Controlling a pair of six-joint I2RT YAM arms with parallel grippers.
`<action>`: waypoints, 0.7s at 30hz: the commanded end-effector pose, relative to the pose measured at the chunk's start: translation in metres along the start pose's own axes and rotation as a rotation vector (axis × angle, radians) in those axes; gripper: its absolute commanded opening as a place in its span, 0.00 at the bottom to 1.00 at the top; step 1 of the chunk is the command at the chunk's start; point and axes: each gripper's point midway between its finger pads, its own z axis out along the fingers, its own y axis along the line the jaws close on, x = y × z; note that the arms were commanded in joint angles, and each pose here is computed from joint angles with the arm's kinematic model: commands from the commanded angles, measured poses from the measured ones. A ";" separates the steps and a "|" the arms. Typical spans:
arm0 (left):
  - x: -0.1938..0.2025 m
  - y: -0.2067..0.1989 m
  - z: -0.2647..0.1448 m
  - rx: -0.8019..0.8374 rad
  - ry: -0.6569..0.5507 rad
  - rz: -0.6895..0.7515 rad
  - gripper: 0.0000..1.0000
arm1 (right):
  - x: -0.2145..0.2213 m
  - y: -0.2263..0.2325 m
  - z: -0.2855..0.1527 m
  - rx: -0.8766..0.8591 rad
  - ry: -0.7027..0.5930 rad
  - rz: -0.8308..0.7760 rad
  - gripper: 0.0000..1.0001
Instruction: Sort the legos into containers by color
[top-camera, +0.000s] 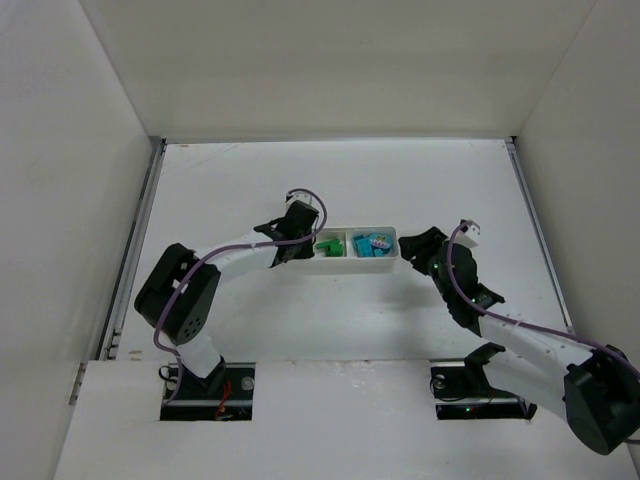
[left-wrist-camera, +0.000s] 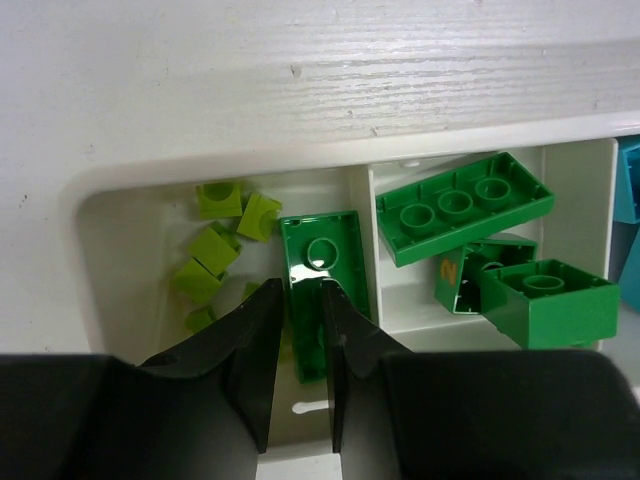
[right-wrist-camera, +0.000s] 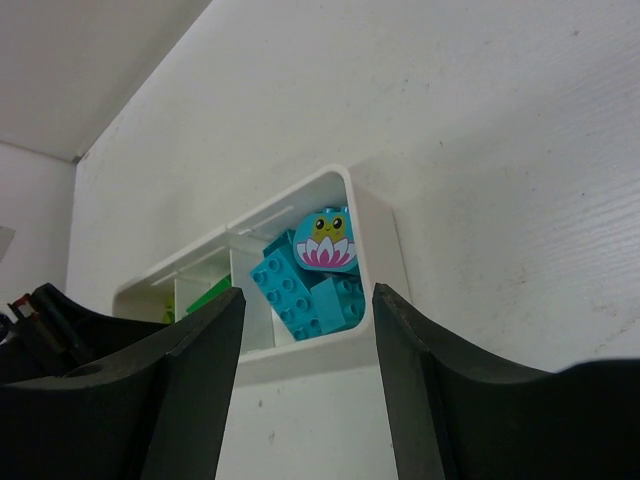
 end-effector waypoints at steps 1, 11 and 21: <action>-0.018 -0.004 -0.001 0.010 -0.041 0.001 0.19 | -0.009 0.020 0.000 -0.068 -0.028 0.031 0.60; -0.016 -0.004 0.003 -0.025 -0.049 0.037 0.10 | -0.006 0.027 -0.001 -0.085 -0.021 0.033 0.60; -0.035 0.001 -0.023 -0.046 -0.148 0.033 0.02 | -0.005 0.027 -0.001 -0.087 -0.019 0.034 0.60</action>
